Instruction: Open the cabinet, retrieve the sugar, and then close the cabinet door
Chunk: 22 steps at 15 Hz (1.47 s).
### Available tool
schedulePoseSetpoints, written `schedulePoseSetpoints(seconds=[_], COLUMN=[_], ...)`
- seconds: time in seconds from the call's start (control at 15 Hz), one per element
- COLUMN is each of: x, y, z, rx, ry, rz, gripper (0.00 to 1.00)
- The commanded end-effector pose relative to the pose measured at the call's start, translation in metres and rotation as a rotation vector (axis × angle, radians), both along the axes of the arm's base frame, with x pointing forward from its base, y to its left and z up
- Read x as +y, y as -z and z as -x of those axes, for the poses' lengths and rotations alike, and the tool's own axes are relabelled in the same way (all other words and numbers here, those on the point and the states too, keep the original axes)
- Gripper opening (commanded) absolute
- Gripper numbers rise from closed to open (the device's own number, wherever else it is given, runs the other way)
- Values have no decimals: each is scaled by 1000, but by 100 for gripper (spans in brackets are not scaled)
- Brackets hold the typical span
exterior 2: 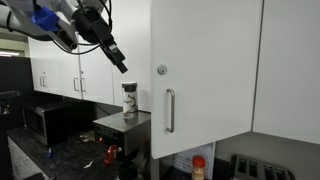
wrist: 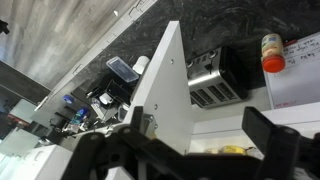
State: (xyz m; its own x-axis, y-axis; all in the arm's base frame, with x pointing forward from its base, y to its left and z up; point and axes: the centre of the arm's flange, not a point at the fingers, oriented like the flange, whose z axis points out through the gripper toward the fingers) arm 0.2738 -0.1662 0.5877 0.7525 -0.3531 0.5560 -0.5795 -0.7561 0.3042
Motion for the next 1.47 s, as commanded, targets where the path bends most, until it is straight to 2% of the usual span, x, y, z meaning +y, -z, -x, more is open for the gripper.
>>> schedulePoseSetpoints(seconds=[0.0,0.4,0.67,1.07,1.4], x=[-8,-31,-50,-90,-112], y=[-11,-24,-30,-37,-34], z=[10,36,48,51,45], rx=[-3,-57,-118,-279,-349], ry=[63,121,111,51,1], rz=[12,36,73,98,97], gripper=[100,100,100,100,100])
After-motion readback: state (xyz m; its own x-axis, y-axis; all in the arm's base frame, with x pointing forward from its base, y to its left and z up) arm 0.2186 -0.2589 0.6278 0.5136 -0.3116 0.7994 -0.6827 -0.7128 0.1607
